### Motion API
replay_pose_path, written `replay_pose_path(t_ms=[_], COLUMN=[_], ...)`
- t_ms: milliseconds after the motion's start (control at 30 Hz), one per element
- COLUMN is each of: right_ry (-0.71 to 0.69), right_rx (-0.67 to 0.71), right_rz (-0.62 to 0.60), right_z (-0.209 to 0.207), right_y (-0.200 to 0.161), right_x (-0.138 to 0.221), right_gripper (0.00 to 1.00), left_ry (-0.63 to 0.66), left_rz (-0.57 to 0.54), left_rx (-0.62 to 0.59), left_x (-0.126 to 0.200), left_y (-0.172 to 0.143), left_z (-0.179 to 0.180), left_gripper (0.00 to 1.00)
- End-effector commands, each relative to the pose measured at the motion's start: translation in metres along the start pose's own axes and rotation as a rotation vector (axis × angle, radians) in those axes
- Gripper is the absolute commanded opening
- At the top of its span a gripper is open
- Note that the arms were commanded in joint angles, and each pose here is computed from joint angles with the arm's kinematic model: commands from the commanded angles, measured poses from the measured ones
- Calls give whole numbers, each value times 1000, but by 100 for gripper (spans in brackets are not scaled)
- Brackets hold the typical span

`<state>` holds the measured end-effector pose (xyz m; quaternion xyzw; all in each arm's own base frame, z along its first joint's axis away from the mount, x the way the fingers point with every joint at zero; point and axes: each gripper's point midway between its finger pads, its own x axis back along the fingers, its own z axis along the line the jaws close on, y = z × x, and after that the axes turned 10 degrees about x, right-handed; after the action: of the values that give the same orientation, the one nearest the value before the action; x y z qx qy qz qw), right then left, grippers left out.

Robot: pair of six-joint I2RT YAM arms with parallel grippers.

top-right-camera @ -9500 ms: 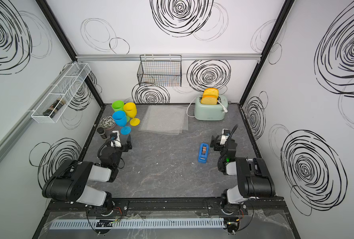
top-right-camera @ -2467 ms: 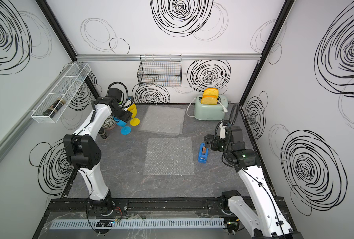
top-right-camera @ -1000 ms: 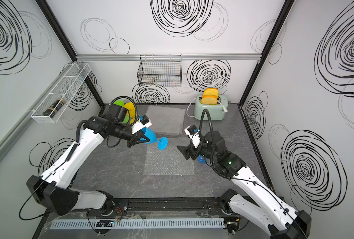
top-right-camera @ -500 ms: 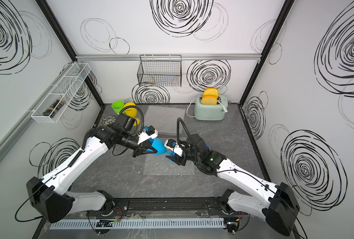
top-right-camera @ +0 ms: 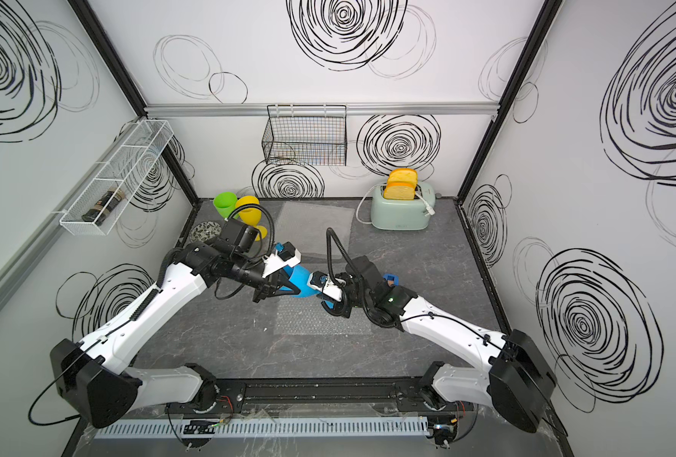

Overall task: Wrap wine glasses in bubble wrap
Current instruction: Pick up the wine glass at the center of the board, then place the wine glass on the bubble wrap.

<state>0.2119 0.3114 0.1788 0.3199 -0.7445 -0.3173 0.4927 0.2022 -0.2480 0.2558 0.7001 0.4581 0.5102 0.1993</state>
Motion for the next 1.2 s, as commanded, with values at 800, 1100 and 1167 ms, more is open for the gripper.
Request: replay_pose_path(t_ms=[800, 1100, 1167], right_ry=[122, 102, 106], right_rx=[-1385, -1498, -1502], right_rz=[24, 115, 134], right_z=[1, 16, 21], right_y=[-52, -83, -86], right_x=[-10, -34, -38], right_gripper=[0, 0, 0], left_ry=[245, 201, 205], left_rz=[-427, -358, -333], left_rx=[727, 981, 1005], left_x=[3, -57, -67], left_y=[46, 5, -2], left_z=[117, 151, 157], left_gripper=[97, 97, 97])
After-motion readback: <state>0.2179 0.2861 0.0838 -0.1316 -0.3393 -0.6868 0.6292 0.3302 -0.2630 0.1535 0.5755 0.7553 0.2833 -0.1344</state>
